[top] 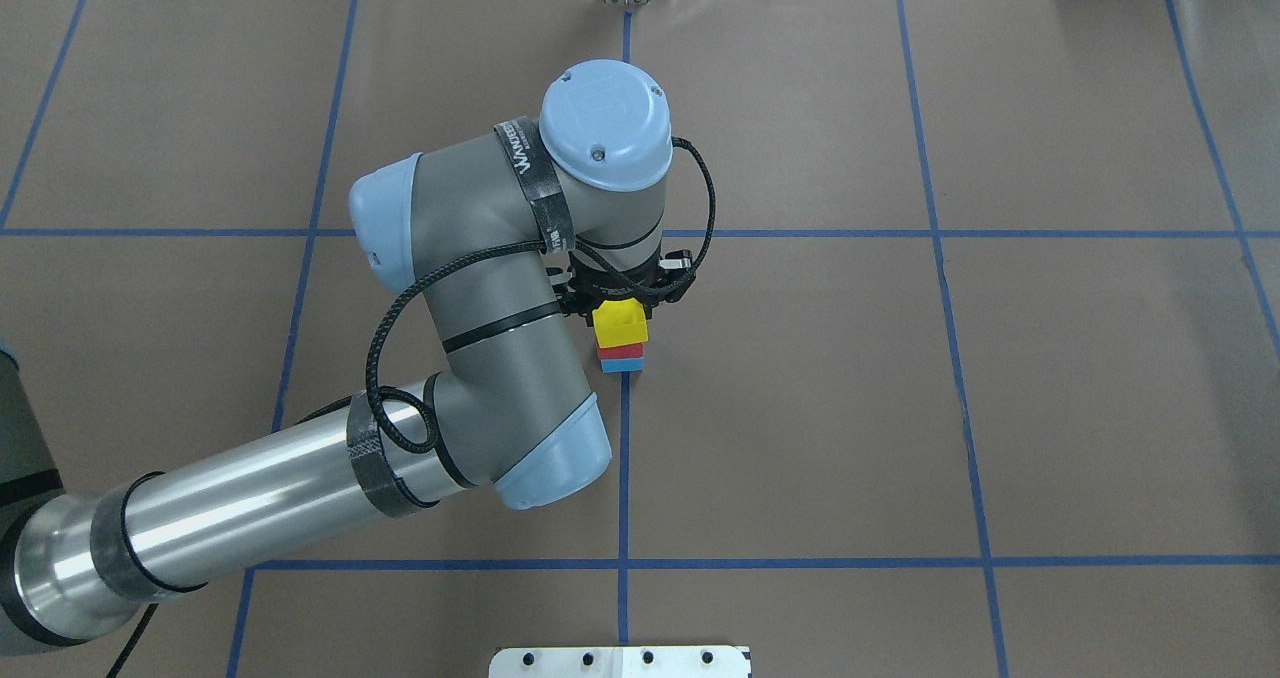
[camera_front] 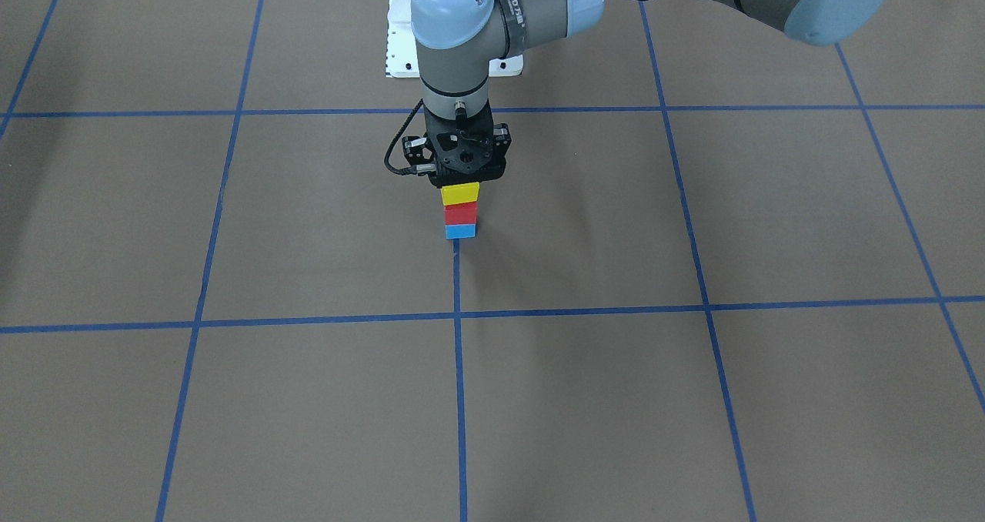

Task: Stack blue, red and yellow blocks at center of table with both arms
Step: 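Lower the yellow cube onto the red cube with the left gripper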

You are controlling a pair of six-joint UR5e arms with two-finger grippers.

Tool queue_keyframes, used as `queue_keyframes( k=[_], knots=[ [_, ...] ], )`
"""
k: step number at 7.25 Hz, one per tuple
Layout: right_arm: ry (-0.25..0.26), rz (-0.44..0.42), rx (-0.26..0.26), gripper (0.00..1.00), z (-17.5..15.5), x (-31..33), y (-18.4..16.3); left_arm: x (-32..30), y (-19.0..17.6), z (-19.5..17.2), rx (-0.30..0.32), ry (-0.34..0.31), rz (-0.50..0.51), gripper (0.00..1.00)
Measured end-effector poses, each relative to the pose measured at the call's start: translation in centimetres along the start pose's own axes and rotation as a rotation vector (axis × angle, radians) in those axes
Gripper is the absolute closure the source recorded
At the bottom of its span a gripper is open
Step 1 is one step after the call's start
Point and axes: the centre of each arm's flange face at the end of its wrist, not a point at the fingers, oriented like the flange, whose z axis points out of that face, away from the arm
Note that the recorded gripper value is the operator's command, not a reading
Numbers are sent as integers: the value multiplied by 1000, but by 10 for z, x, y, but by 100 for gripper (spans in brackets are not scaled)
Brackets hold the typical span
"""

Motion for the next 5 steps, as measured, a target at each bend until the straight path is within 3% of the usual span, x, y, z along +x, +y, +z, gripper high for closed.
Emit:
queue_keyframes(
  k=[1, 2, 3, 5],
  knots=[
    [0, 0, 0, 1, 0, 0, 0, 0, -1, 1, 5, -2, 5, 100],
    [0, 0, 0, 1, 0, 0, 0, -1, -1, 1, 8, -4, 8, 69],
    [0, 0, 0, 1, 0, 0, 0, -1, -2, 3, 8, -7, 9, 53],
    [0, 0, 0, 1, 0, 0, 0, -1, -3, 6, 8, -11, 29, 49]
  ],
)
